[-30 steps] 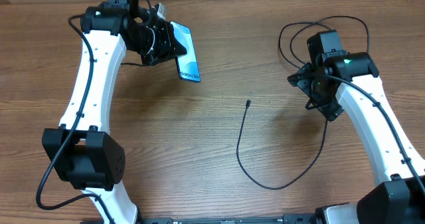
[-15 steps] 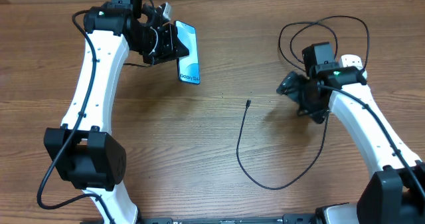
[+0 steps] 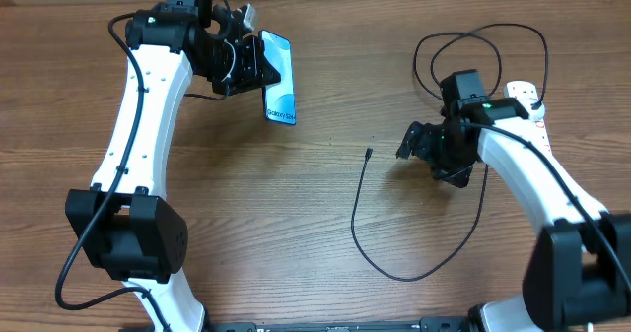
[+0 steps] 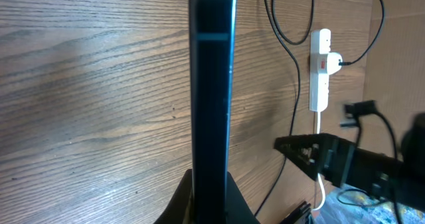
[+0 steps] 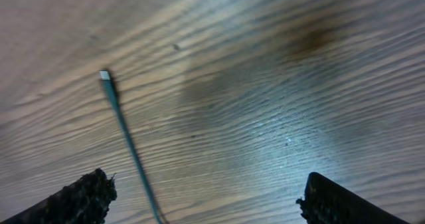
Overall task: Plug charger to phone and switch on socket
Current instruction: 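Move the right gripper down over the black cable's USB-C plug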
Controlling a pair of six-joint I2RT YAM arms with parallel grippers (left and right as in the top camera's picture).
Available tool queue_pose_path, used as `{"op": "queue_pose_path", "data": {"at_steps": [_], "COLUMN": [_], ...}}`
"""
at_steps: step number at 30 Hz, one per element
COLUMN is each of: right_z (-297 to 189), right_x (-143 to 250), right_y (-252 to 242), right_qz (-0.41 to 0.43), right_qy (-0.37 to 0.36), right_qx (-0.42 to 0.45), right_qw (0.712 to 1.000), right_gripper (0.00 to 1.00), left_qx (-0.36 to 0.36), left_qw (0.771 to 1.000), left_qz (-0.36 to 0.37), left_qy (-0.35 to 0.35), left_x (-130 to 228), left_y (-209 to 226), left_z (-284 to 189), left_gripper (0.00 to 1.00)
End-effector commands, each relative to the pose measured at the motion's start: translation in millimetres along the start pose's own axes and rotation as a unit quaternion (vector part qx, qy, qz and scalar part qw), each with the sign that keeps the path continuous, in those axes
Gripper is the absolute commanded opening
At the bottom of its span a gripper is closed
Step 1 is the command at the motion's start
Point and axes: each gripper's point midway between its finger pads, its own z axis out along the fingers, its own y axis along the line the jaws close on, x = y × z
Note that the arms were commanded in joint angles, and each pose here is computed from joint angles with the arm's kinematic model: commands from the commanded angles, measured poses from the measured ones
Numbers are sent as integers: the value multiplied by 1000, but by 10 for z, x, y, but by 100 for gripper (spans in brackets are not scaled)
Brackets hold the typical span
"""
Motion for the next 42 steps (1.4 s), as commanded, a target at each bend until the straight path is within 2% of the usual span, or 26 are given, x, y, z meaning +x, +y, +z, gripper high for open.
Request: {"op": "queue_pose_path", "data": {"at_steps": [1, 6, 9, 13, 27, 32, 42], "right_z": [250, 342, 340, 354, 481, 491, 520], "right_x": [98, 95, 64, -76, -95, -92, -30], "right_y": [-57, -45, 141, 273, 606, 711, 780], "right_qz": [-1, 2, -3, 31, 49, 45, -8], "right_qy": [51, 61, 61, 32, -92, -101, -67], "right_qx": [12, 9, -39, -59, 10, -3, 27], "right_qw": [999, 998, 997, 997, 995, 994, 997], "right_gripper": [90, 89, 85, 78, 68, 62, 63], "left_qx": [8, 9, 11, 11, 14, 14, 15], "left_qw": [1000, 1000, 999, 999, 999, 999, 999], "left_qz": [23, 26, 31, 31, 16, 16, 18], "left_qy": [-10, -14, -21, -22, -31, -31, -33], "left_x": [-42, -62, -98, -102, -149, -149, -164], "left_y": [-90, -96, -107, -108, -124, -124, -127], "left_z": [-48, -48, -48, -49, -53, -53, -52], "left_gripper": [4, 4, 4, 4, 4, 4, 4]}}
